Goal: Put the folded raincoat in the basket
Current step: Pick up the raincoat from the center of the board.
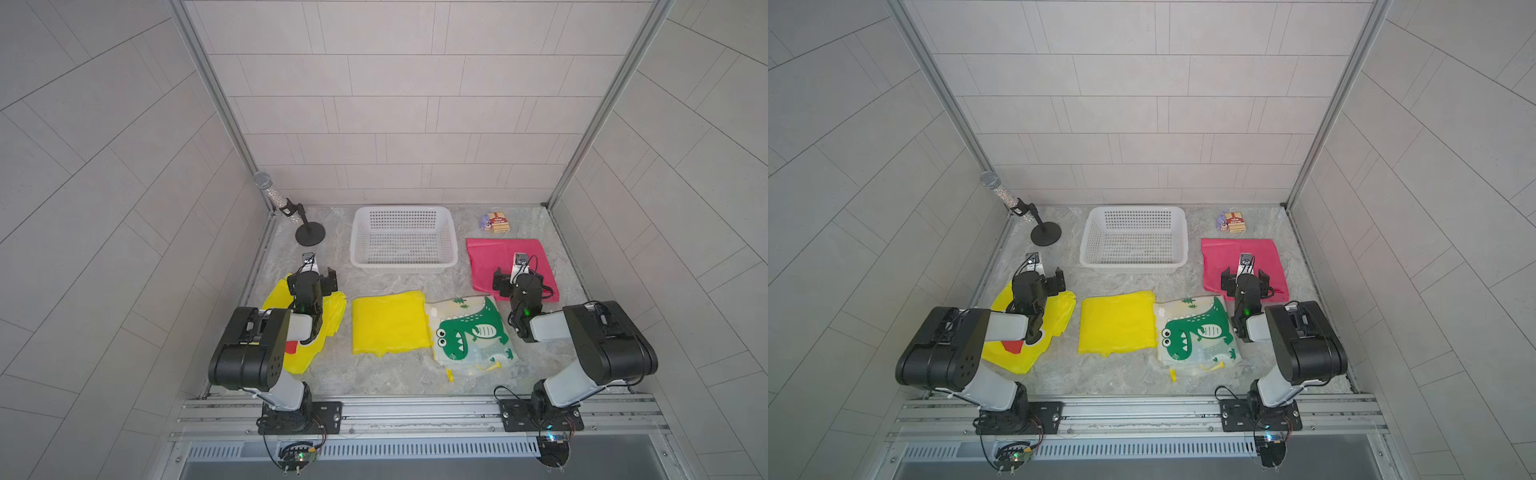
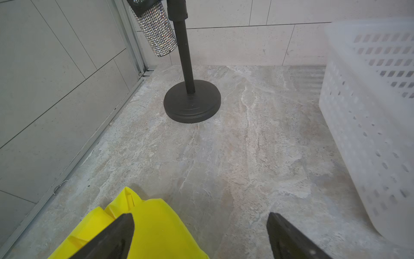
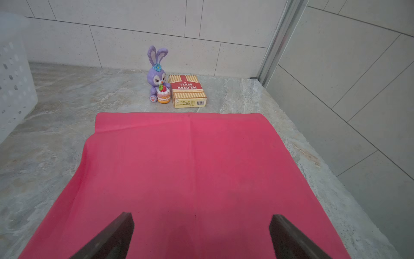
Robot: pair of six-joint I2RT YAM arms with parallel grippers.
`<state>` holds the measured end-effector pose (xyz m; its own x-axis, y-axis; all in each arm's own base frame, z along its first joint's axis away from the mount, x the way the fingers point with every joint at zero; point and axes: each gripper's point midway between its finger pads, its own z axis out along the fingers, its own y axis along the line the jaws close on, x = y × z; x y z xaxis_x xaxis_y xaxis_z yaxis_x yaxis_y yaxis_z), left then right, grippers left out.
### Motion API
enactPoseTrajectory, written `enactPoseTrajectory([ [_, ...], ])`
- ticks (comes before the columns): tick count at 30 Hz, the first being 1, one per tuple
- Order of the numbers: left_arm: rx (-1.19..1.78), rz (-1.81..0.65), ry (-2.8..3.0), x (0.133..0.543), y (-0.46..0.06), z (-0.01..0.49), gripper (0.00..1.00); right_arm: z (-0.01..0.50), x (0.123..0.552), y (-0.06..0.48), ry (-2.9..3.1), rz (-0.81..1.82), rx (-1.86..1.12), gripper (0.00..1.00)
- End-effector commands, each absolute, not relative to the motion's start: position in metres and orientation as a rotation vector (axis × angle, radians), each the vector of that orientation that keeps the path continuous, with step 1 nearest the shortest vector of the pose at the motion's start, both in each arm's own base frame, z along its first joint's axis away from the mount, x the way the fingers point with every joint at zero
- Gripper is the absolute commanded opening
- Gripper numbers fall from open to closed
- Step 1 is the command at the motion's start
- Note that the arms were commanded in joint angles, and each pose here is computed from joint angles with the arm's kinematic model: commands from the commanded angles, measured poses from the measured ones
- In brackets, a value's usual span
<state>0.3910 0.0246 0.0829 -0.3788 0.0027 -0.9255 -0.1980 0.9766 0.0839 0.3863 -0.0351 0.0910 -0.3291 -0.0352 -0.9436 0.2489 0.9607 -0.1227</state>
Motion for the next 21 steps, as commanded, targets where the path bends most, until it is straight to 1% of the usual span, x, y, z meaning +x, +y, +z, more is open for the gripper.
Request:
enactPoseTrajectory([
  [1, -0.138, 0.215, 1.936, 0.3947, 0.0253, 0.087, 1.0, 0.0938, 0.3877, -0.0378, 1.881, -0.298, 0.169, 1.0],
  [21, -0.164, 0.232, 1.933, 0.3946, 0.0298, 0.0877, 1.0, 0.0933, 0.3876, -0.0385, 1.884, -0.295, 0.173, 1.0],
])
